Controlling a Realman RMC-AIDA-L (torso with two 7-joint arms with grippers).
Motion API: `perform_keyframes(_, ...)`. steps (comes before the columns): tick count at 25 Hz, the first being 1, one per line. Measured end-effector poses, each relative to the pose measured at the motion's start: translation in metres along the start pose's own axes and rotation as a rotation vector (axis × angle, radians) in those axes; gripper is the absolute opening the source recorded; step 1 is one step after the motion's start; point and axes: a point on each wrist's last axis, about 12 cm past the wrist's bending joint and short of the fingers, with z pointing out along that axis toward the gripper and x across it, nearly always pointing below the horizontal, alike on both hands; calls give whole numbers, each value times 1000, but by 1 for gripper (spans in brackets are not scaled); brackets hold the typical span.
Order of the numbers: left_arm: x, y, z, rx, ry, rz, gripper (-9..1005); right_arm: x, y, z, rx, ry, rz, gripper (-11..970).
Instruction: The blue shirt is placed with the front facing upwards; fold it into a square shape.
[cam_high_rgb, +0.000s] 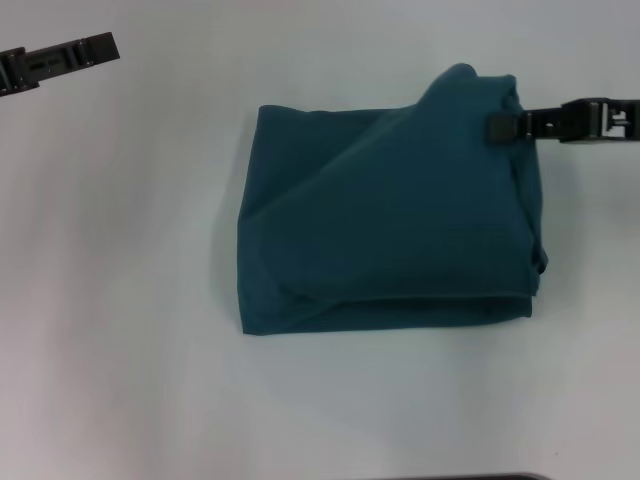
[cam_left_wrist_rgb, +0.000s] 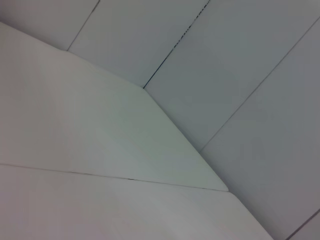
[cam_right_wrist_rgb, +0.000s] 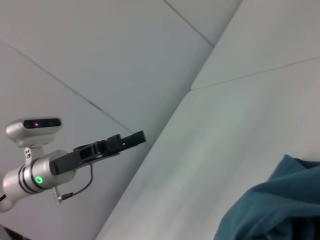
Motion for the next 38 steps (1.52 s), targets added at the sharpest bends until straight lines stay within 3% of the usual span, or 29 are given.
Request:
perform_keyframes(16,1,1,1,1,8,-9,768,13,-14,-14,108,0,60,63)
perform_keyframes(26,3,0,1,4,14,-16,768,30,-34,-10,219,30,150,64)
perform_keyframes(38,3,-1,5,7,26,5,769,53,-47,-54,324,-162,270,337)
